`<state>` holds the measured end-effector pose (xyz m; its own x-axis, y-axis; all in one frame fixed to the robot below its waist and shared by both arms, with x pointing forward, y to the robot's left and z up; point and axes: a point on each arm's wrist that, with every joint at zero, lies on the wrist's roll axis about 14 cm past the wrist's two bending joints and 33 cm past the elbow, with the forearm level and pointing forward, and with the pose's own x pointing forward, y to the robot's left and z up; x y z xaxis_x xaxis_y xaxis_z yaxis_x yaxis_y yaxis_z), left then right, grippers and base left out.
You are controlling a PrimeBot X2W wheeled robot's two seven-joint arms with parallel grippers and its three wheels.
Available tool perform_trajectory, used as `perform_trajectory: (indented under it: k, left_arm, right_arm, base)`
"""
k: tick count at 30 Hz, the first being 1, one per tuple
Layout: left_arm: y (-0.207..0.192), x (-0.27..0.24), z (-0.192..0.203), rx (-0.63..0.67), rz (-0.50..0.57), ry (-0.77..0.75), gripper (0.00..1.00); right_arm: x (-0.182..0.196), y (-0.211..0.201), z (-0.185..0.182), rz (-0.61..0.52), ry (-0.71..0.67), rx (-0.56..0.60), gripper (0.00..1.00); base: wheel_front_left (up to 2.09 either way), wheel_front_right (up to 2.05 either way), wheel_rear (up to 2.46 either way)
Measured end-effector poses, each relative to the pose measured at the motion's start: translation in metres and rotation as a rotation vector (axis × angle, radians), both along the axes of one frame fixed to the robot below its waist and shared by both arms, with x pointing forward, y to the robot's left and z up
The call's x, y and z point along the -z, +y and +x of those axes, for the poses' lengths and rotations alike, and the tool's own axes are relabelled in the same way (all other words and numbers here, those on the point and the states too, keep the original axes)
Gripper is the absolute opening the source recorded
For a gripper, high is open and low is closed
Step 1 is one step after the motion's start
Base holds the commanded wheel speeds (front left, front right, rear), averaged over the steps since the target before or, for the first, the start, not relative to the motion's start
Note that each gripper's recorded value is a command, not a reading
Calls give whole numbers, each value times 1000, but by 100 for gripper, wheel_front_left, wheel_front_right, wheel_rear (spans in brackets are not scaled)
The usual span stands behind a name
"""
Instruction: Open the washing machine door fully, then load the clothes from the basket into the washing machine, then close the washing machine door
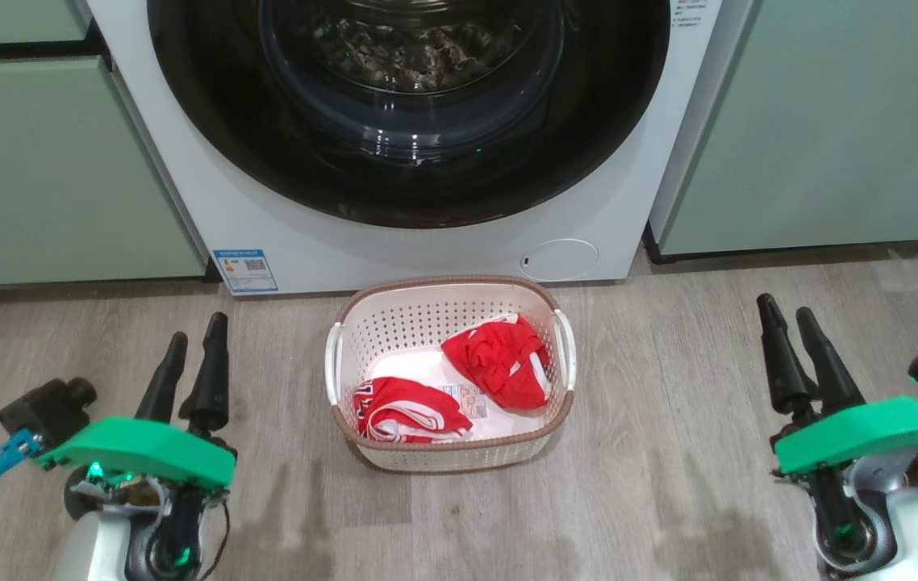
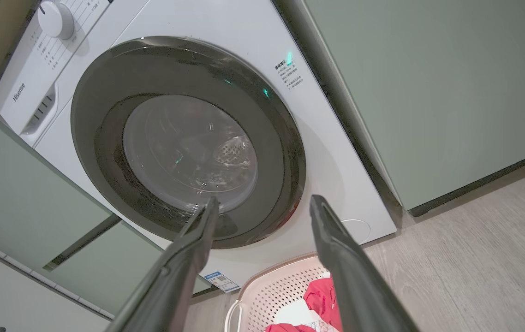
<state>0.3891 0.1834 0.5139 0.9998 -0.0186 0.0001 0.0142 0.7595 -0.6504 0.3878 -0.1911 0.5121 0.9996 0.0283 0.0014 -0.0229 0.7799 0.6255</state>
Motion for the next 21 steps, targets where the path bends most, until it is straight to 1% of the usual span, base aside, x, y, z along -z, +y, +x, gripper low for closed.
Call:
perform_trajectory:
  k: [1, 9, 15, 21]
  left_arm:
    - [0, 0, 0, 0, 0, 0, 100]
    - [-3, 1, 2, 9, 161, -3, 100]
    - [-6, 2, 3, 15, 251, -3, 100]
    - [-3, 0, 6, -8, 336, -13, 100]
  right_arm:
    - [0, 0, 0, 0, 0, 0, 100]
    - [7, 2, -1, -114, 13, -3, 100]
    - [14, 3, 0, -188, 22, -2, 100]
    - [15, 4, 4, -281, 13, -4, 100]
  base:
    - [0, 0, 0]
    - [0, 0, 0]
    - [0, 0, 0]
    - [0, 0, 0]
